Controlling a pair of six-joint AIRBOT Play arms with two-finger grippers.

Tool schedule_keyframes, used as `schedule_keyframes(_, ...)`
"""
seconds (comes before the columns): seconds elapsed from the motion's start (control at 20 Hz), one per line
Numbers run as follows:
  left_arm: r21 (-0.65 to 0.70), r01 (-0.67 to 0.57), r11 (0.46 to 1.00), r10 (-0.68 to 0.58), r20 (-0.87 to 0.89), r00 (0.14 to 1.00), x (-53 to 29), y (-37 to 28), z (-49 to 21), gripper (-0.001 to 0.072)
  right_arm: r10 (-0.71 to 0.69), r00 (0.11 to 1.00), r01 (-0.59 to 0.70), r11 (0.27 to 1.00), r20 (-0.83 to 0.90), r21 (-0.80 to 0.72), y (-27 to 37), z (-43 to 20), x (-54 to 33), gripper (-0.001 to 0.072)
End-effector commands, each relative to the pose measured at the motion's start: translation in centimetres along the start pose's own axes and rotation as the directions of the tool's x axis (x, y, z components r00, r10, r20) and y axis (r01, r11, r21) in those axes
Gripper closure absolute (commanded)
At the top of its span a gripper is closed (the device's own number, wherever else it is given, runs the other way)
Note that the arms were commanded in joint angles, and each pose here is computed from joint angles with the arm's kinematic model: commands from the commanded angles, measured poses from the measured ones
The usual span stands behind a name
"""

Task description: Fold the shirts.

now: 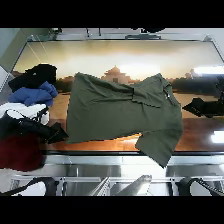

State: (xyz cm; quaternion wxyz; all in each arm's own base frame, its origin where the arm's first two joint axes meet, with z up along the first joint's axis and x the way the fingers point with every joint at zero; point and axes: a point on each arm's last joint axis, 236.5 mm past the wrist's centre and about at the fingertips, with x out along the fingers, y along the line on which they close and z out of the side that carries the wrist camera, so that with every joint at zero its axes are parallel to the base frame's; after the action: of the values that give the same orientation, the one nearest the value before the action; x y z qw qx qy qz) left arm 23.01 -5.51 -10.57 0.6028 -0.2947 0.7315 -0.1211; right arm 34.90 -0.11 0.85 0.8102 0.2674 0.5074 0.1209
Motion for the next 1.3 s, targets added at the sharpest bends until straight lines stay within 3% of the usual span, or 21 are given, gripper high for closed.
schedule_keyframes(0.0, 0.02, -0.103, 0.994, 0.103, -0.009, 0.995, 0.0, 1.7, -0.2, 0.0414, -0.003, 1.0, 0.003, 1.0, 0.0, 0.003, -0.1, -0.1, 0.0, 0.0697)
schedule_keyframes(0.3, 0.023, -0.115, 0.993, 0.113, 0.072, 0.991, -0.9, 1.4, 2.4, 0.0415, -0.011, 1.0, 0.011, 1.0, 0.007, 0.011, -0.5, 0.2, 0.3, 0.0687)
schedule_keyframes(0.35, 0.009, -0.09, 0.996, 0.089, 0.069, 0.994, -0.6, 1.1, 2.6, 0.0415, -0.01, 1.0, 0.01, 1.0, -0.001, 0.023, -0.7, 0.1, 0.5, 0.061)
schedule_keyframes(0.4, 0.002, -0.044, 0.999, 0.044, 0.063, 0.997, 0.0, 0.3, 2.8, 0.0415, -0.009, 1.0, 0.009, 0.999, -0.01, 0.039, -0.9, 0.0, 0.8, 0.0428)
schedule_keyframes(0.5, 0.027, 0.088, 0.996, -0.089, 0.045, 0.995, 1.1, -2.3, 3.1, 0.0416, -0.007, 1.0, 0.009, 0.999, -0.024, 0.05, -1.2, -0.2, 1.2, 0.0423)
schedule_keyframes(0.6, 0.04, 0.134, 0.99, -0.134, 0.006, 0.991, 2.7, -3.5, 2.9, 0.0431, -0.015, 1.0, 0.016, 0.998, -0.016, 0.055, -1.6, 0.0, 1.4, 0.0422)
schedule_keyframes(0.75, 0.065, 0.104, 0.992, -0.101, -0.043, 0.994, 4.7, -3.4, 2.4, 0.0635, -0.027, 1.0, 0.026, 0.998, 0.003, 0.063, -2.0, 0.5, 1.3, 0.0421)
schedule_keyframes(0.85, 0.069, 0.103, 0.992, -0.102, -0.027, 0.994, 4.4, -3.2, 2.7, 0.0645, -0.044, 0.999, 0.04, 0.99, 0.02, 0.136, -3.4, 0.7, 0.6, 0.0421)
schedule_keyframes(0.9, 0.065, 0.105, 0.992, -0.105, -0.006, 0.994, 3.8, -3.1, 3.0, 0.0693, -0.056, 0.998, 0.049, 0.984, 0.036, 0.172, -4.4, 1.0, 0.0, 0.0421)
schedule_keyframes(1.05, 0.047, 0.116, 0.992, -0.119, 0.073, 0.99, 1.5, -2.5, 4.2, 0.069, -0.111, 0.994, 0.106, 0.966, 0.008, 0.235, -8.4, -0.1, -1.1, 0.0406)
schedule_keyframes(1.15, 0.045, 0.118, 0.992, -0.123, 0.117, 0.986, 0.3, -2.3, 4.7, 0.069, -0.145, 0.986, 0.161, 0.959, -0.083, 0.234, -10.5, -2.1, -0.4, 0.0233)
schedule_keyframes(1.2, 0.051, 0.118, 0.992, -0.124, 0.129, 0.984, -0.1, -2.3, 4.8, 0.0691, -0.122, 0.984, 0.149, 0.961, -0.127, 0.232, -10.5, -3.1, 0.3, 0.0237)
schedule_keyframes(1.25, 0.056, 0.117, 0.992, -0.123, 0.13, 0.984, -0.1, -2.4, 4.8, 0.0691, -0.09, 0.981, 0.129, 0.965, -0.172, 0.229, -10.4, -4.1, 1.2, 0.0299)
